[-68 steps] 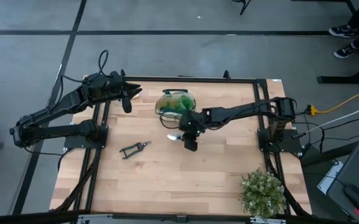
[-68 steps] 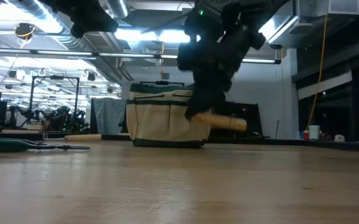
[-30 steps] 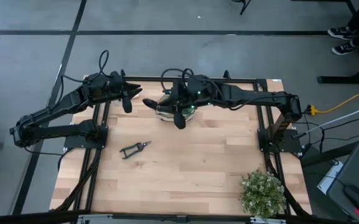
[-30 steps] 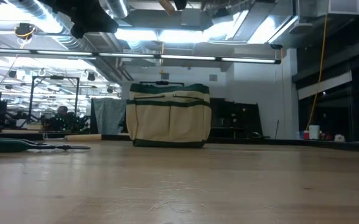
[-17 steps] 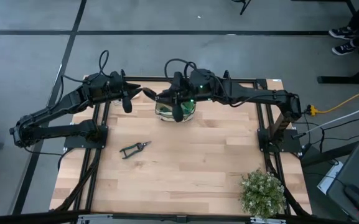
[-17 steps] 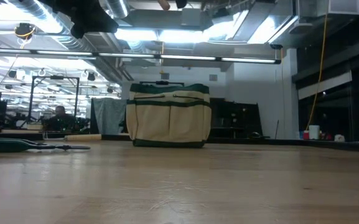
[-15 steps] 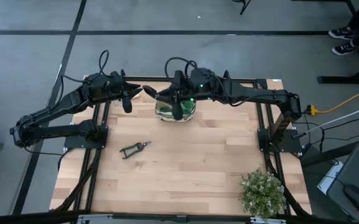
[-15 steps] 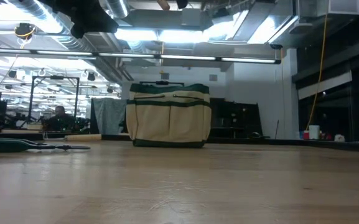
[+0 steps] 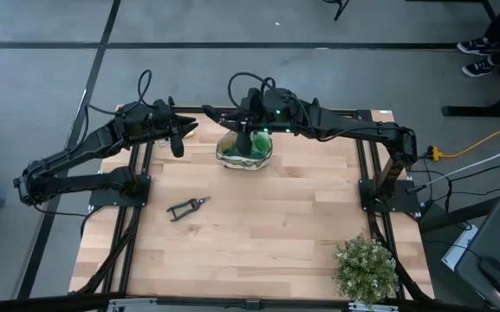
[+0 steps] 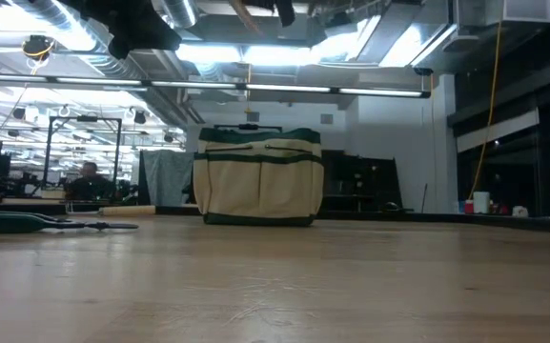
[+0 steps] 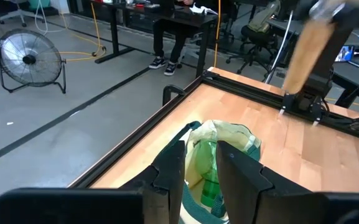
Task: Pick & Place Garden tools in Gardening bag
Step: Put the brown trowel into the gardening bag
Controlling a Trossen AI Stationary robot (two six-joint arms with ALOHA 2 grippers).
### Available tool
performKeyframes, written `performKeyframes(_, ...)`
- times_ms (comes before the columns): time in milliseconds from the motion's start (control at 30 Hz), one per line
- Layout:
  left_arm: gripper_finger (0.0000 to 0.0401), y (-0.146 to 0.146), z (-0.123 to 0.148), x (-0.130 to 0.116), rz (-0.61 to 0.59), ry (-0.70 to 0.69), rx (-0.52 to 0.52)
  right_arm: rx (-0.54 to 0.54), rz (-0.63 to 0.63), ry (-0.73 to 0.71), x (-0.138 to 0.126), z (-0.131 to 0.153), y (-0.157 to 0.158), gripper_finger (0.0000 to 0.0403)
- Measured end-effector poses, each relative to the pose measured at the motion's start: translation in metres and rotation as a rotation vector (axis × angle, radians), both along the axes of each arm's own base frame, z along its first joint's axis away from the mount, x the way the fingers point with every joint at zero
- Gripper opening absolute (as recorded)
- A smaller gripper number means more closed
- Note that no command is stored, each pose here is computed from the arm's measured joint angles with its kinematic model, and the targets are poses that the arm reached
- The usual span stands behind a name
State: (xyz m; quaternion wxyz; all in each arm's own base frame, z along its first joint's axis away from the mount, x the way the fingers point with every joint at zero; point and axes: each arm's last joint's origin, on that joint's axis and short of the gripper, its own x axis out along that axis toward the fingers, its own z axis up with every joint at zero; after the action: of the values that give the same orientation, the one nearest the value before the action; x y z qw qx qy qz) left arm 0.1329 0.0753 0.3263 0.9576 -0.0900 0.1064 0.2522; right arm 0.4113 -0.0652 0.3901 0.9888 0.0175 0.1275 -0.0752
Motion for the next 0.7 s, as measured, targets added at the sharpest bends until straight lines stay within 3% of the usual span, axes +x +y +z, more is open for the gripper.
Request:
performKeyframes(200,0.0086,0.0,0.0,0.0,0.0,-0.001,0.0,0.013,-0.022,0.117,0.001,-0.019,-0.007,0.0082)
performKeyframes(467,0.0086,0.0,0.0,0.0,0.0,0.0,0.0,0.047,-0.092,0.478,-0.019,-0.051,-0.013,0.0082)
performKeyframes(700,0.0086,0.0,0.0,0.0,0.0,0.0,0.0,0.01,-0.105,0.599,-0.024,-0.075,-0.013,0.0082)
